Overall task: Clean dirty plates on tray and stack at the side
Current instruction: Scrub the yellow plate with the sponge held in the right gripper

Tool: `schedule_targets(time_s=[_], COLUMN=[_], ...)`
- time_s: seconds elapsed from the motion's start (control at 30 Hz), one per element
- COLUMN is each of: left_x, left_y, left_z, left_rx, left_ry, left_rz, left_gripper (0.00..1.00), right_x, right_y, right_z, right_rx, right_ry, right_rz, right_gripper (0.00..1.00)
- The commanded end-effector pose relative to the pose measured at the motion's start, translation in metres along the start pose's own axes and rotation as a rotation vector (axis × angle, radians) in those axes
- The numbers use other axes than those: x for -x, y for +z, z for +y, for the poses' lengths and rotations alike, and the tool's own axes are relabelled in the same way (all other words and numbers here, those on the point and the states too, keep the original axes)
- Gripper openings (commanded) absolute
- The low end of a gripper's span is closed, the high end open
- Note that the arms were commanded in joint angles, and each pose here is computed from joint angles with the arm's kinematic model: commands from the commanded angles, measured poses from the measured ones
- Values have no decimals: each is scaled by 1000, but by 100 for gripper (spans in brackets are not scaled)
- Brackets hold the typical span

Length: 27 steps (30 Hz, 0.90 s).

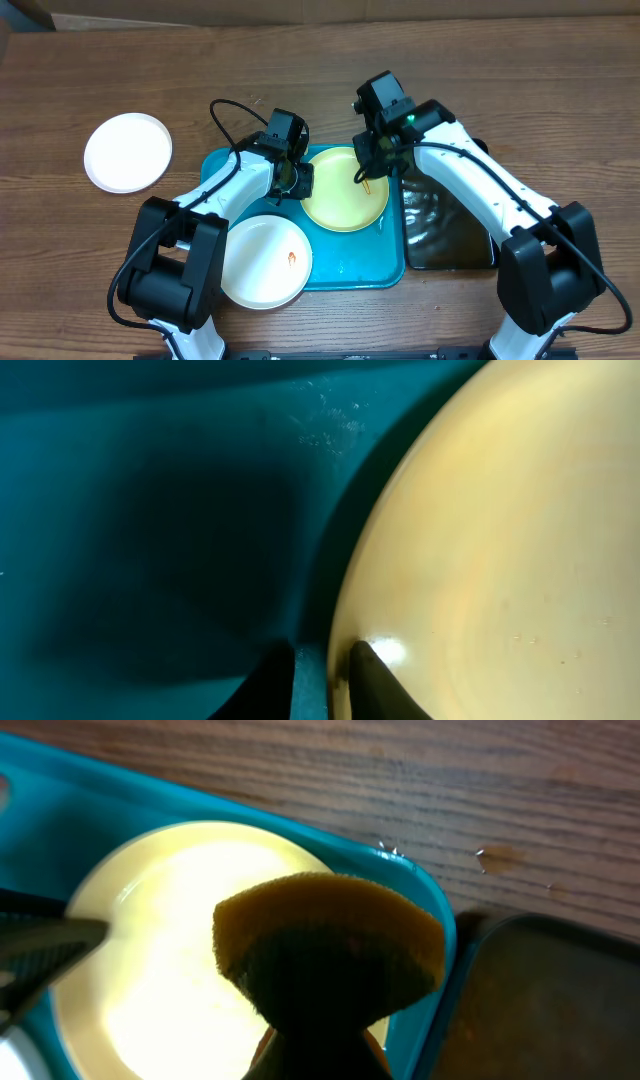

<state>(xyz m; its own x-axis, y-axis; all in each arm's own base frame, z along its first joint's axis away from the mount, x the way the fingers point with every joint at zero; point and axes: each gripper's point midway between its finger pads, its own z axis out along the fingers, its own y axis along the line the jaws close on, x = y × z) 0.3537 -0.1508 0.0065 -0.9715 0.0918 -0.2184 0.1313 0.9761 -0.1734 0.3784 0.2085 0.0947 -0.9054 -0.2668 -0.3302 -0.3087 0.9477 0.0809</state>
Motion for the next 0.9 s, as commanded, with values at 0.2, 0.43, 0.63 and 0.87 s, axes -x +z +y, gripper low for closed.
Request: schedule_targets(time_s=[0.2, 0.43, 0.63, 0.87], left_x=[-7, -6, -6, -6], left_y=[8, 8, 8, 8], left_z=[0, -1, -1, -1], left_rx=[-1, -5, -5, -5], left_ry=[4, 5, 5, 5], left_rz=[29, 26, 26, 26], left_gripper=[16, 15, 18, 19], right_x=[-23, -34, -42, -53], right_y=[29, 46, 57, 69], right_z=[-8, -5, 0, -2], right_rx=[-17, 12, 46, 36], right_ry=[-8, -8, -2, -1], right_rz=[6, 2, 39, 85], right_gripper=[4, 4, 14, 11])
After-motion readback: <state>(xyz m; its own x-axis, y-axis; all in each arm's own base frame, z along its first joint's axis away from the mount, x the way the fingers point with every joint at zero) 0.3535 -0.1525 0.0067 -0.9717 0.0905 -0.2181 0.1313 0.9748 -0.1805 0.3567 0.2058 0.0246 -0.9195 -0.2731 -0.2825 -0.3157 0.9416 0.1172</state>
